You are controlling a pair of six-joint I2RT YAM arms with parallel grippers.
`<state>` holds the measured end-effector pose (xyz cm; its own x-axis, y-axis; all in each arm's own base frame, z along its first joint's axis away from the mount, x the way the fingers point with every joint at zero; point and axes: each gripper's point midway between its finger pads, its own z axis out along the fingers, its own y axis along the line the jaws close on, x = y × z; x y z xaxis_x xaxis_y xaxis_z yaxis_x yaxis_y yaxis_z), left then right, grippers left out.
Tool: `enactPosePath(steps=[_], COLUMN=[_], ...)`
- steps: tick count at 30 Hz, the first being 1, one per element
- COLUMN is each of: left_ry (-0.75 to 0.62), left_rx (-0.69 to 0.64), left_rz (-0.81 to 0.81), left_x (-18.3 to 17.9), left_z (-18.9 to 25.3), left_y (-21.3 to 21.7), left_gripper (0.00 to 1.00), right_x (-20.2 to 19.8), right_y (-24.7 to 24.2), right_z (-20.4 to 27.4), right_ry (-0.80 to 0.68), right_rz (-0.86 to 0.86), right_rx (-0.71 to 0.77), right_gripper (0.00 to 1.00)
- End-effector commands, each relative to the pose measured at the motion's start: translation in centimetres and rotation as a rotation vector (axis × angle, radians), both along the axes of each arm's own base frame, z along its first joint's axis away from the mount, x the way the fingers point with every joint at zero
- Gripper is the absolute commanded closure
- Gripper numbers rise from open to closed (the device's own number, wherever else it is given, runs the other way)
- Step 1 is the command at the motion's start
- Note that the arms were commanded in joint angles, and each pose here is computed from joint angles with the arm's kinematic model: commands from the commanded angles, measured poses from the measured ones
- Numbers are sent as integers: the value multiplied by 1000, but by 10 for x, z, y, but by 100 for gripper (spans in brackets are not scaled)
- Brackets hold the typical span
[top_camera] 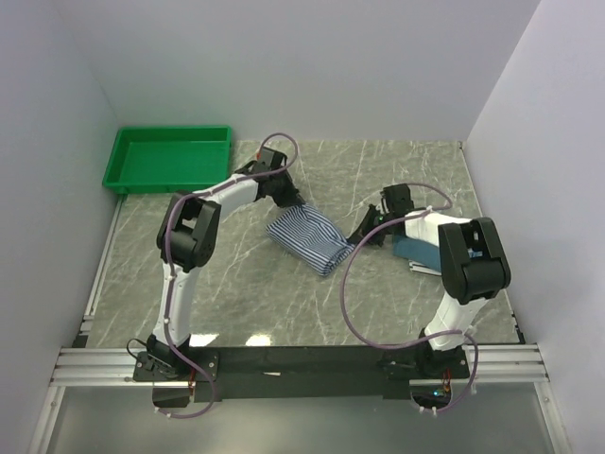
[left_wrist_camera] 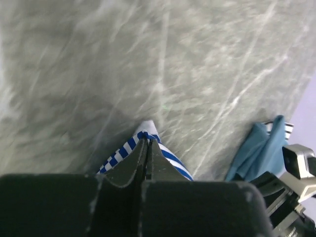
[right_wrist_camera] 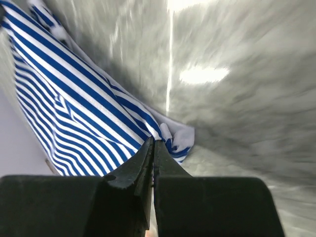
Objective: Fold and stack the tank tops
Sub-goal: Fold the tank top
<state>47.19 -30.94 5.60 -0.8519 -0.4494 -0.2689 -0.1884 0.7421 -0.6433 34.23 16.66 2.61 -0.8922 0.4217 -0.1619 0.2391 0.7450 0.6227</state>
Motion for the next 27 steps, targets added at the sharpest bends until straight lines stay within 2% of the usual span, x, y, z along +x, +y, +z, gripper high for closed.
enactPosePath(steps=[1, 10, 16, 19, 20, 21, 22, 23, 27], left_ry=[-214, -276, -305, -279, -276, -280, -279, -281, -360], left_rx=[-135, -223, -250, -254, -257, -263, -269, -267, -289], left_rz=[-42, -45, -73, -97, -108, -118, -129, -136, -154], left_x=[40, 47, 57, 59, 60, 60, 59, 57, 58], left_z=[72, 96, 101, 84, 78, 78, 76, 74, 105], left_y=[-23, -34, -50, -59, -62, -65, -67, -68, -68], left_gripper=[99, 99, 99, 96, 90, 86, 80, 70, 55], right_x=[29, 34, 44, 46, 46, 46, 43, 42, 35], right_y=[-16, -19, -28, -35, -35, -39, -39, -42, -53], right_z=[29, 67, 58, 49, 48, 48, 47, 46, 63], right_ry=[-138, -228, -210, -189, -189, -189, -179, -181, -236], right_rz=[-34, -78, -130, -156, -165, -176, -178, -189, -240], right_rx=[-26, -5, 9, -3, 1, 2, 0, -12, -50], right_gripper=[96, 96, 96, 93, 89, 78, 73, 70, 53])
